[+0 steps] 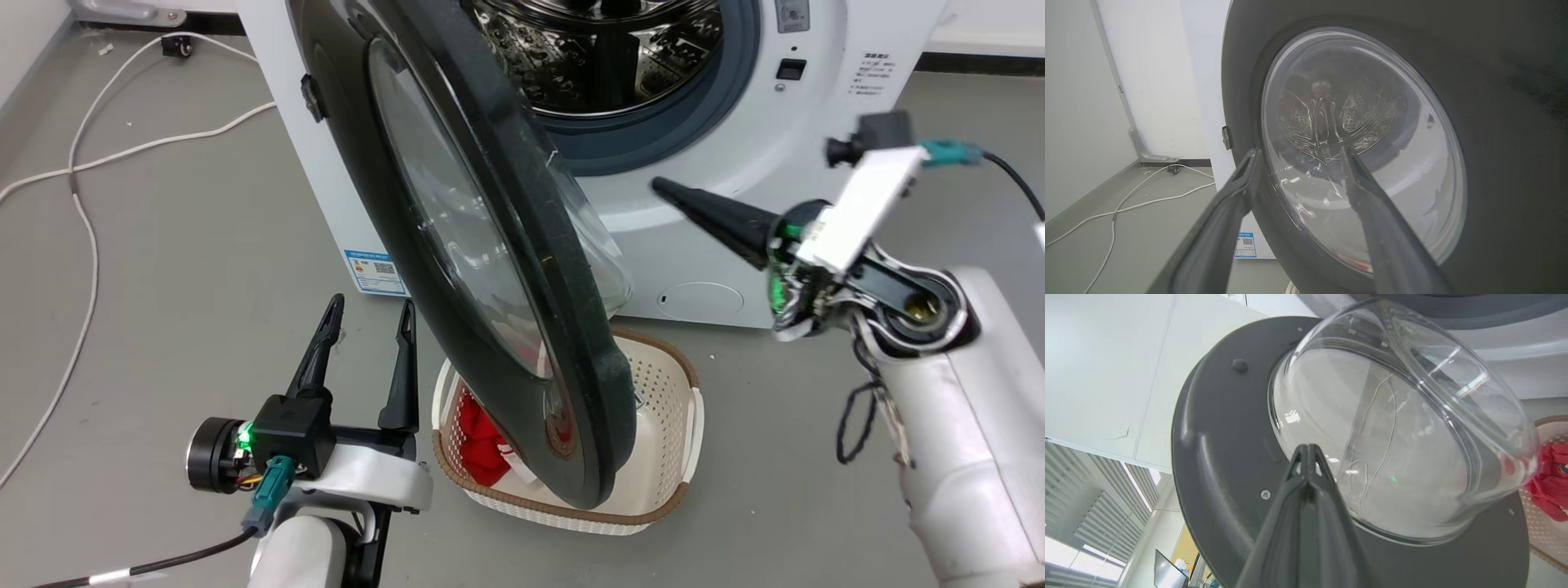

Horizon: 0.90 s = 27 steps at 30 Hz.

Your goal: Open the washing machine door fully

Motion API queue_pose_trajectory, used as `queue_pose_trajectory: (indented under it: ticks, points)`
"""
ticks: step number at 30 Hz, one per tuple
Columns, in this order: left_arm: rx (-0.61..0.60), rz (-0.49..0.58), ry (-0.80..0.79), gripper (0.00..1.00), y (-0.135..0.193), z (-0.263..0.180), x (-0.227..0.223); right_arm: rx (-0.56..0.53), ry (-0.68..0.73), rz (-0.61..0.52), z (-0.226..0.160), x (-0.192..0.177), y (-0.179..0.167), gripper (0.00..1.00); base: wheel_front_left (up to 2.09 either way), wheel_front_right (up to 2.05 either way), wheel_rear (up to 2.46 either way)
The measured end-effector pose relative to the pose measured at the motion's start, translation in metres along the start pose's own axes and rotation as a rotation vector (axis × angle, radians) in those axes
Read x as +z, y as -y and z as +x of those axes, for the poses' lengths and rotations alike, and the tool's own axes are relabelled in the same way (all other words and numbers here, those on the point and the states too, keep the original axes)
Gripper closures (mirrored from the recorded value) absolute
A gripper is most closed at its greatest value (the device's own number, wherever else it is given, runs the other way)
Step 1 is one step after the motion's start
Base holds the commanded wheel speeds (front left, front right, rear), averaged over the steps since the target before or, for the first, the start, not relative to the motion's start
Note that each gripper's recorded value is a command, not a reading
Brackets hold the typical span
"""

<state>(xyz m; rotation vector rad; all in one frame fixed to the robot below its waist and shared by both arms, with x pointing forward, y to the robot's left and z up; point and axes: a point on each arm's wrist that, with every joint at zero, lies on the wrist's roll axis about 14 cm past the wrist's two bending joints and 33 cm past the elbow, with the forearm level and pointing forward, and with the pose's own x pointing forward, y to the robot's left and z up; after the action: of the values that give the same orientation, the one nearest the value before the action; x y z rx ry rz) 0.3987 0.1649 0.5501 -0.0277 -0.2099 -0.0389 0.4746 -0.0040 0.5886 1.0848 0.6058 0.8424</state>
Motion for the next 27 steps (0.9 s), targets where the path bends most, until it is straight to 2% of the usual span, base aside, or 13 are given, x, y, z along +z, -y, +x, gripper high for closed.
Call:
queue_pose_trajectory:
  ticks: [3, 8, 14, 15, 16, 18, 23, 27]
  points:
    - [-0.005, -0.003, 0.001, 0.00, 0.002, 0.002, 0.000, -0.030, 0.161, 0.023, -0.024, 0.023, 0.016, 1.00, 0.00, 0.00, 0.00]
    - [-0.007, -0.007, 0.005, 0.00, 0.004, 0.002, 0.001, -0.108, 0.395, 0.050, -0.070, 0.041, 0.047, 1.00, 0.00, 0.00, 0.00]
    - [-0.007, -0.015, 0.004, 0.00, 0.005, -0.004, 0.002, -0.187, 0.603, 0.080, -0.123, 0.035, 0.076, 1.00, 0.00, 0.00, 0.00]
    - [-0.007, -0.015, 0.007, 0.00, 0.005, -0.004, 0.003, -0.193, 0.645, 0.098, -0.131, 0.032, 0.079, 0.92, 0.00, 0.00, 0.00]
    - [-0.008, -0.015, 0.009, 0.00, 0.005, -0.005, 0.004, -0.195, 0.674, 0.115, -0.138, 0.028, 0.082, 0.67, 0.00, 0.00, 0.00]
    - [-0.008, -0.016, 0.008, 0.00, 0.005, -0.007, 0.005, -0.211, 0.729, 0.125, -0.150, 0.020, 0.086, 0.00, 0.00, 0.00, 0.00]
    - [-0.010, -0.022, 0.002, 0.00, 0.007, -0.010, 0.003, -0.264, 0.839, 0.096, -0.178, 0.007, 0.093, 0.00, 0.00, 0.00, 0.00]
    - [-0.012, -0.025, 0.004, 0.00, 0.008, -0.012, 0.004, -0.326, 0.917, -0.008, -0.196, 0.003, 0.092, 0.00, 0.00, 0.00, 0.00]
